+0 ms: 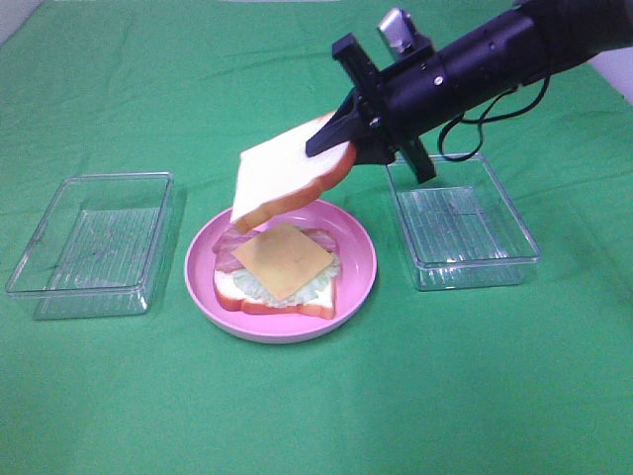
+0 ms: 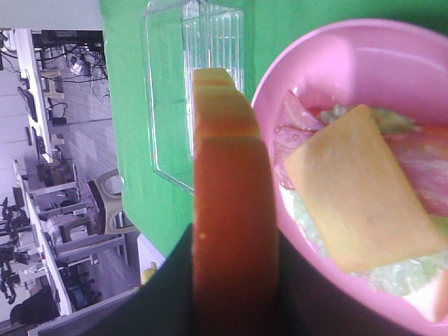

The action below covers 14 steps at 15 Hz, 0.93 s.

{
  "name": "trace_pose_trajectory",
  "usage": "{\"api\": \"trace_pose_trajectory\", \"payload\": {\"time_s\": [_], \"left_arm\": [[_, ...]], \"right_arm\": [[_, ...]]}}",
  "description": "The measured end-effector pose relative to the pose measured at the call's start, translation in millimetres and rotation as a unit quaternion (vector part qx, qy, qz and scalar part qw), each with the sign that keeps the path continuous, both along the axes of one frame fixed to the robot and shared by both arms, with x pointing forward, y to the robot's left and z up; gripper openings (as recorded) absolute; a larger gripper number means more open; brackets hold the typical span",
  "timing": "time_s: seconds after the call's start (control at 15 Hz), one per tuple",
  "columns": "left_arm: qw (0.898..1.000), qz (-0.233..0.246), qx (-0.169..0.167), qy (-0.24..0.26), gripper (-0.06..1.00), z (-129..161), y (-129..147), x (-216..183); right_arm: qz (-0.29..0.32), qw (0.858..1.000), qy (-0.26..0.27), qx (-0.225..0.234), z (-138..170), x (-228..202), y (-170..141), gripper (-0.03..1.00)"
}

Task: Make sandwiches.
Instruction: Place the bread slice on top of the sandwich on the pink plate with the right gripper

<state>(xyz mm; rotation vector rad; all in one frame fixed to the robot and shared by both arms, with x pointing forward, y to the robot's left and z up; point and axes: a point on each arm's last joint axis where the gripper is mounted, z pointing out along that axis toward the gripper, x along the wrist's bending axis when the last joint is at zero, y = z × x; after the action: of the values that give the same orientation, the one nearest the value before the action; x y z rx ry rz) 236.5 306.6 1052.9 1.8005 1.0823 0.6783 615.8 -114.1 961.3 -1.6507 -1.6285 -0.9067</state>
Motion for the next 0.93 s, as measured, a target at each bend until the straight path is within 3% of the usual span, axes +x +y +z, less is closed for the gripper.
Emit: {"api": "trace_pose_trajectory", "payload": {"time_s": [0.47, 0.67, 0.93], "left_arm": [[1.0, 0.0, 0.0, 0.0, 0.72, 0, 0, 0], [1.0, 0.0, 0.0, 0.0, 0.72, 0, 0, 0], [1.0, 0.0, 0.0, 0.0, 0.72, 0, 0, 0]], "right_arm": [[-0.044, 0.997, 0.062, 0.023, -52, -17, 15, 0.2], [-0.065, 0.996, 0.055, 0.034, -57, -15, 24, 0.2], [-0.061, 0.996, 0.072, 0.005, -73, -18, 26, 0.2]]}}
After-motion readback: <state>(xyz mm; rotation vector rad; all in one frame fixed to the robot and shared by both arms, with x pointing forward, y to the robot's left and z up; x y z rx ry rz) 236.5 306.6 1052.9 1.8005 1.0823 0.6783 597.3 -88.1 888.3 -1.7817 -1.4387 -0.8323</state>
